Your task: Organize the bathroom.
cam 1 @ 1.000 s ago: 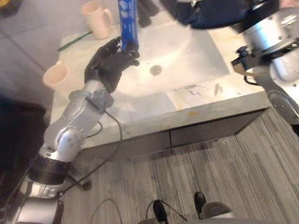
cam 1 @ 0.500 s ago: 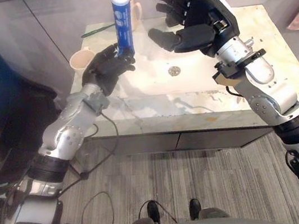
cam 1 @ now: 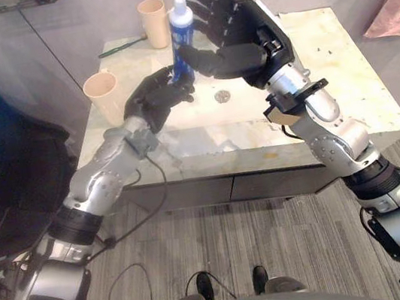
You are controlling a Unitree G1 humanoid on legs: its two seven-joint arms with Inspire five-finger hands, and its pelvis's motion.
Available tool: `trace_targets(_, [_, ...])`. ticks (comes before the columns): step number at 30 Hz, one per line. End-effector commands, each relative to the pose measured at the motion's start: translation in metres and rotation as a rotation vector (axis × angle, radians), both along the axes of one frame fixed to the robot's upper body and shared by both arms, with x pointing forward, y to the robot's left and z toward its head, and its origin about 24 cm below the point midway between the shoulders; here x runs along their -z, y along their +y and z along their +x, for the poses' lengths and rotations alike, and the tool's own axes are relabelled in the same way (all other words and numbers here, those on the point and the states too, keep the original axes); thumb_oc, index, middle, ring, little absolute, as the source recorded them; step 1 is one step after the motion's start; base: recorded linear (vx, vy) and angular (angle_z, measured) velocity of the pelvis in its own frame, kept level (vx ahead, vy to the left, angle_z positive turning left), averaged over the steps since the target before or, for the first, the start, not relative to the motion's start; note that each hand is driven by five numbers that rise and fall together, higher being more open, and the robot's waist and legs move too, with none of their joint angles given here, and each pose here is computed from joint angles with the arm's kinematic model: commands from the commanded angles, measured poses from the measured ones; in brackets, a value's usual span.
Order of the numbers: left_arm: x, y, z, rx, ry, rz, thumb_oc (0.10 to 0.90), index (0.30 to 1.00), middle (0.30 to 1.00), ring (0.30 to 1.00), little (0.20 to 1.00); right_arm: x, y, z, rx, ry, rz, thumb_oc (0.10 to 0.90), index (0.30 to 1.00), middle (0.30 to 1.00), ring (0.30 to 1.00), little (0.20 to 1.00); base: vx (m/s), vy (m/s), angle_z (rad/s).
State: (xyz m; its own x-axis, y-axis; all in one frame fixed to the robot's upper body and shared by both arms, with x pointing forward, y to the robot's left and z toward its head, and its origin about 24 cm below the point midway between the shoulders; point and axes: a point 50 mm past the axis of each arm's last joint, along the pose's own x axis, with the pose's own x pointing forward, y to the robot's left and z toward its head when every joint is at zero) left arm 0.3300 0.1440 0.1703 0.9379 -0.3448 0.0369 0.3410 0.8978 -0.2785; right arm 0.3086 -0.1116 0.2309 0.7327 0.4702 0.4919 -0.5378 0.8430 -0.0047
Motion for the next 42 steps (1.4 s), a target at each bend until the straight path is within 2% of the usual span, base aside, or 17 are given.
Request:
trace_targets(1, [-0.072,-0.011,0.016,0.032,-0.255,-0.111,0.4,0.3,0.3,0.3,0.3,-0.054,0.017,-0.002,-0.065,-0.186,0.085,0.8,0.9,0.9,0.9,0.9,0.0,0.0,0.0])
trace_targets(2, [-0.072,-0.011,0.016,0.029,-0.253,-0.111,0.4,0.3,0.3,0.3,0.3,-0.054,0.017,-0.001,-0.065,-0.188,0.083,0.8,0.9,0.9,0.9,0.9,0.0,0.0,0.0])
trace_targets(3, [-0.073,-0.01,0.016,0.026,-0.252,-0.11,0.4,0.3,0.3,0.3,0.3,-0.055,0.018,-0.001,-0.065,-0.189,0.083,0.693,0.74,0.74,0.74,0.74,0.0,0.0,0.0])
trace_targets(9, [-0.075,-0.003,0.018,-0.012,-0.26,-0.104,0.4,0.3,0.3,0.3,0.3,-0.057,0.017,-0.001,-0.056,-0.197,0.078,0.615,0.622,0.622,0.622,0.622,0.0,0.0,0.0])
trace_targets(10, [-0.076,-0.001,0.018,-0.022,-0.261,-0.104,0.4,0.3,0.3,0.3,0.3,-0.058,0.015,-0.002,-0.055,-0.202,0.075,0.595,0.592,0.592,0.592,0.592,0.0,0.0,0.0])
trace_targets(11, [-0.075,0.003,0.018,-0.029,-0.259,-0.106,0.4,0.3,0.3,0.3,0.3,-0.058,0.014,-0.003,-0.05,-0.208,0.066,0.53,0.495,0.495,0.495,0.495,0.0,0.0,0.0])
trace_targets(12, [-0.074,0.004,0.017,-0.028,-0.258,-0.108,0.4,0.3,0.3,0.3,0.3,-0.058,0.013,-0.004,-0.05,-0.208,0.066,0.516,0.474,0.474,0.474,0.474,0.0,0.0,0.0])
trace_targets(13, [-0.074,0.005,0.017,-0.029,-0.254,-0.111,0.4,0.3,0.3,0.3,0.3,-0.058,0.012,-0.004,-0.054,-0.207,0.066,0.535,0.502,0.502,0.502,0.502,0.0,0.0,0.0])
trace_targets(14, [-0.073,0.005,0.017,-0.033,-0.252,-0.11,0.4,0.3,0.3,0.3,0.3,-0.057,0.012,-0.004,-0.063,-0.203,0.07,0.595,0.592,0.592,0.592,0.592,0.0,0.0,0.0])
trace_targets(16, [-0.072,0.005,0.017,-0.03,-0.25,-0.113,0.4,0.3,0.3,0.3,0.3,-0.057,0.012,-0.003,-0.061,-0.198,0.07,0.519,0.479,0.479,0.479,0.479,0.0,0.0,0.0])
trace_targets(20, [-0.069,0.003,0.018,-0.029,-0.248,-0.113,0.4,0.3,0.3,0.3,0.3,-0.055,0.016,-0.001,-0.061,-0.187,0.059,0.519,0.479,0.479,0.479,0.479,0.0,0.0,0.0])
trace_targets(24, [-0.069,0.002,0.018,-0.028,-0.247,-0.11,0.4,0.3,0.3,0.3,0.3,-0.055,0.018,-0.001,-0.06,-0.185,0.058,0.455,0.382,0.382,0.382,0.382,0.0,0.0,0.0])
trace_targets(25, [-0.069,0.003,0.018,-0.031,-0.247,-0.107,0.4,0.3,0.3,0.3,0.3,-0.055,0.018,-0.001,-0.055,-0.191,0.057,0.4,0.3,0.3,0.3,0.3,0.0,0.0,0.0])
trace_targets(30, [-0.07,0.003,0.018,-0.029,-0.247,-0.096,0.405,0.307,0.307,0.307,0.307,-0.059,0.015,-0.001,-0.035,-0.211,0.067,0.4,0.3,0.3,0.3,0.3,0.0,0.0,0.0])
trace_targets(33, [-0.07,0.004,0.018,-0.032,-0.247,-0.085,0.604,0.606,0.606,0.606,0.606,-0.063,0.011,-0.002,-0.023,-0.229,0.071,0.4,0.3,0.3,0.3,0.3,0.0,0.0,0.0])
trace_targets(35, [-0.069,0.004,0.018,-0.027,-0.247,-0.074,0.8,0.9,0.9,0.9,0.9,-0.066,0.009,-0.002,-0.014,-0.244,0.074,0.4,0.3,0.3,0.3,0.3,0.0,0.0,0.0])
trace_targets(42, [-0.071,0.008,0.014,-0.011,-0.259,-0.048,0.8,0.9,0.9,0.9,0.9,-0.079,-0.003,-0.007,0.04,-0.317,0.091,0.4,0.3,0.3,0.3,0.3,0.0,0.001,0.0])
